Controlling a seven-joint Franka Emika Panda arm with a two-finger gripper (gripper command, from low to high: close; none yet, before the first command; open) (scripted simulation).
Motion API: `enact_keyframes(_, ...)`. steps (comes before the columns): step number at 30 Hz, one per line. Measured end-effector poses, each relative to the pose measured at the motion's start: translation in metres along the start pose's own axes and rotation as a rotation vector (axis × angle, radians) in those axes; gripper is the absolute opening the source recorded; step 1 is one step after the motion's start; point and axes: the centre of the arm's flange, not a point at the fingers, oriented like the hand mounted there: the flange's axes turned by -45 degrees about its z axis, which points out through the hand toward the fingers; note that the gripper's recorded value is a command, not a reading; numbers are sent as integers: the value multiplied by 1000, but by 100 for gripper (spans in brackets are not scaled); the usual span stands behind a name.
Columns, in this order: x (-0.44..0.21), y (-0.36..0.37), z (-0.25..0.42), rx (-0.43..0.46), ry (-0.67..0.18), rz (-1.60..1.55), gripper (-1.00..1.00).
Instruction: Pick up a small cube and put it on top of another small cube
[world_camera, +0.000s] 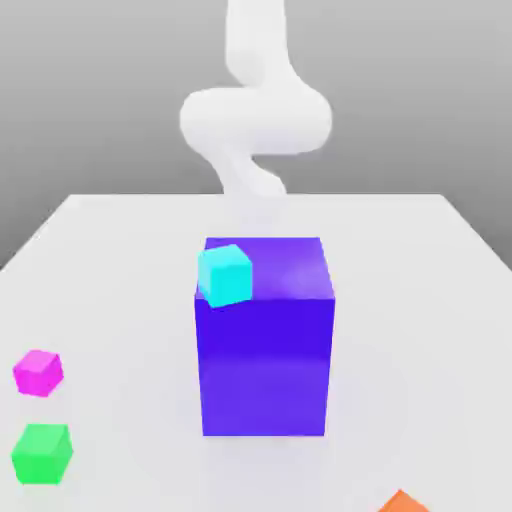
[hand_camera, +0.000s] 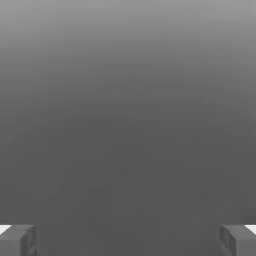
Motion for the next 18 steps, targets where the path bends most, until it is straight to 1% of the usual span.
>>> enact_keyframes(4, -14, 60, 87, -107, -108, 253, 0)
enact_keyframes(9, -59, 144, 175, -240, -223, 571, 0)
enact_keyframes(14, -134, 228, 241, -373, -324, 897, 0)
enact_keyframes(18, -214, 293, 273, -490, -391, 1181, 0)
